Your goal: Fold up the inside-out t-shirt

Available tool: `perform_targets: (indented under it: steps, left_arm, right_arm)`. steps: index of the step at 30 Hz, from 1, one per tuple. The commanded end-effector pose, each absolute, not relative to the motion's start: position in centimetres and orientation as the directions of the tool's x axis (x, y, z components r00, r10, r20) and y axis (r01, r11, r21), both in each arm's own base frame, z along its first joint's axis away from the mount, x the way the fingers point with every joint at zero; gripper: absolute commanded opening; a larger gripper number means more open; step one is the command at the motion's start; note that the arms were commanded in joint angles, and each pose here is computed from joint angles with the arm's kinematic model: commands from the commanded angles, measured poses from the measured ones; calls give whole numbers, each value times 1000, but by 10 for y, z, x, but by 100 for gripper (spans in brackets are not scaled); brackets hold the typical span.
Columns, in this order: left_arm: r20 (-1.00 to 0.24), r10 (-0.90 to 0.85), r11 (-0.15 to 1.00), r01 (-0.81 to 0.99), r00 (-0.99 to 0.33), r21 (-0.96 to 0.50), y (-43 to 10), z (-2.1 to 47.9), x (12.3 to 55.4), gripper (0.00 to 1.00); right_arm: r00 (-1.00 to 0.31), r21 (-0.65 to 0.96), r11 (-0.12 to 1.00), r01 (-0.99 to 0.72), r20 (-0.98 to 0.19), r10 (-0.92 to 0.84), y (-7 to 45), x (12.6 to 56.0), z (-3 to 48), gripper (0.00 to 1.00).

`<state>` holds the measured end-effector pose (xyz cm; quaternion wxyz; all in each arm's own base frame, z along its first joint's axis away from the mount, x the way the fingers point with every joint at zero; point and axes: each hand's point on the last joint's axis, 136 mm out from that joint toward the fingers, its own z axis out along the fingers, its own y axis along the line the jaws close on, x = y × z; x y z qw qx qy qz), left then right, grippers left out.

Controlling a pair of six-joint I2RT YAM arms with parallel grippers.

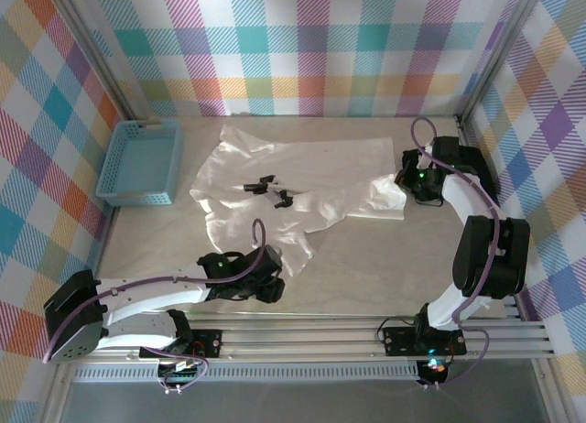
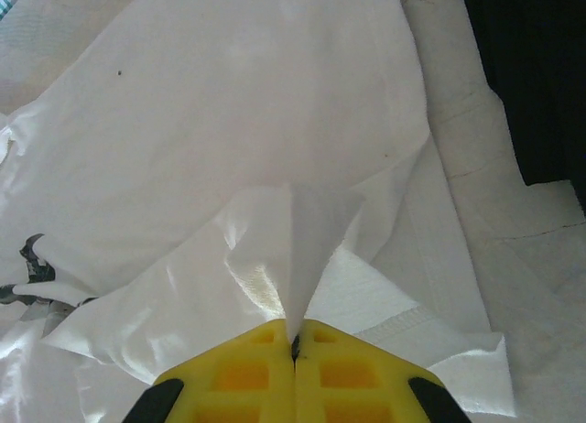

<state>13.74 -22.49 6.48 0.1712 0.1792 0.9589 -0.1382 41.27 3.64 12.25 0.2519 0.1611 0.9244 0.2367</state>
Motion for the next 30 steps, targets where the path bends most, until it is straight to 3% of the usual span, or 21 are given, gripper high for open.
perform_targets:
  steps: [1, 5, 30]
  left_arm:
    - [-314, 283, 908, 359, -906, -217, -220, 53, 125, 46]
    - [-270, 293, 908, 356, -917, -223, -225, 39, 121, 45]
    - [-333, 331, 922, 378, -883, -85, -236, 31, 159, 36]
  right_arm:
    - [-827, 543, 826, 149, -390, 406, 44, 410, 125, 0]
    - [-820, 541, 829, 145, -403, 406, 43, 409, 128, 0]
    - [-828, 544, 827, 141, -393, 400, 45, 410, 125, 0]
